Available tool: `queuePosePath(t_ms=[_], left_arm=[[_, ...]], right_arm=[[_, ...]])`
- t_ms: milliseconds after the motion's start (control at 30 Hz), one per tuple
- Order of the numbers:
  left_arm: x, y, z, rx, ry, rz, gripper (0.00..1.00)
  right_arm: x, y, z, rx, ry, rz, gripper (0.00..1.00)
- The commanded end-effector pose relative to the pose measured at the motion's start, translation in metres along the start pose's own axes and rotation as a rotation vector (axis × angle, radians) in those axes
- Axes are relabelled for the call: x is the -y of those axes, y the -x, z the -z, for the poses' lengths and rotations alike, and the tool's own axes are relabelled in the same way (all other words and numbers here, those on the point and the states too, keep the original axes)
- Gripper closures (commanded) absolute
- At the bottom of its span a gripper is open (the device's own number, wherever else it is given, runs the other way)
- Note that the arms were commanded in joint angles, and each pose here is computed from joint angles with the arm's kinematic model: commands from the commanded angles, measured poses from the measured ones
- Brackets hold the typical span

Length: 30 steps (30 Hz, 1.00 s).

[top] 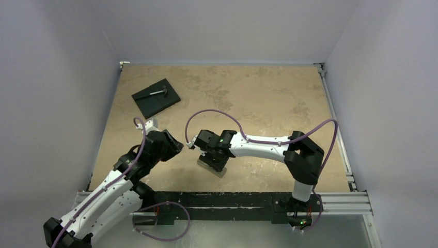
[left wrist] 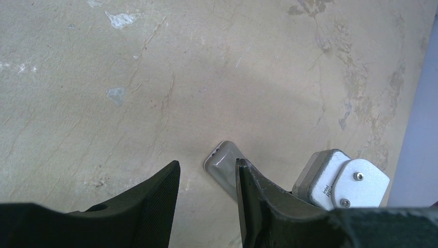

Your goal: Load the batteries into the remote control

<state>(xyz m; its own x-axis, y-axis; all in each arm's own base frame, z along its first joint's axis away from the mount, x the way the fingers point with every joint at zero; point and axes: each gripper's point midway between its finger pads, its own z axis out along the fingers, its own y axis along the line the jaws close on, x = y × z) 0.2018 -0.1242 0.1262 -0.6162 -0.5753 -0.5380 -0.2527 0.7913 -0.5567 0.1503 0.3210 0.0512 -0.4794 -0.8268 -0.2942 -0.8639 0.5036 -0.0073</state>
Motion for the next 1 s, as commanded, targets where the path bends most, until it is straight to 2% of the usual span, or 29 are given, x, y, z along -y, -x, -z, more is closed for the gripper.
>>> queuePosePath(t_ms=[0, 300, 967], left_arm=[[0.0147, 0.0142, 0.0037, 0.044, -0.043, -0.015, 0.56], [0.016, 0.0128, 0.0018, 0.038, -0.048, -0.014, 0.56], [0.0145, 0.0101, -0.0011, 0.031, -0.045, -0.014, 0.56]], right_arm=[[-0.0023, 0.0159, 0.0052, 0.042, 0.005, -0.005, 0.9], [0.0067, 0.0104, 0.0085, 0.023, -0.04, 0.012, 0.9], [-0.0013, 0.0136, 0.0069, 0.03, -0.005, 0.0, 0.9]])
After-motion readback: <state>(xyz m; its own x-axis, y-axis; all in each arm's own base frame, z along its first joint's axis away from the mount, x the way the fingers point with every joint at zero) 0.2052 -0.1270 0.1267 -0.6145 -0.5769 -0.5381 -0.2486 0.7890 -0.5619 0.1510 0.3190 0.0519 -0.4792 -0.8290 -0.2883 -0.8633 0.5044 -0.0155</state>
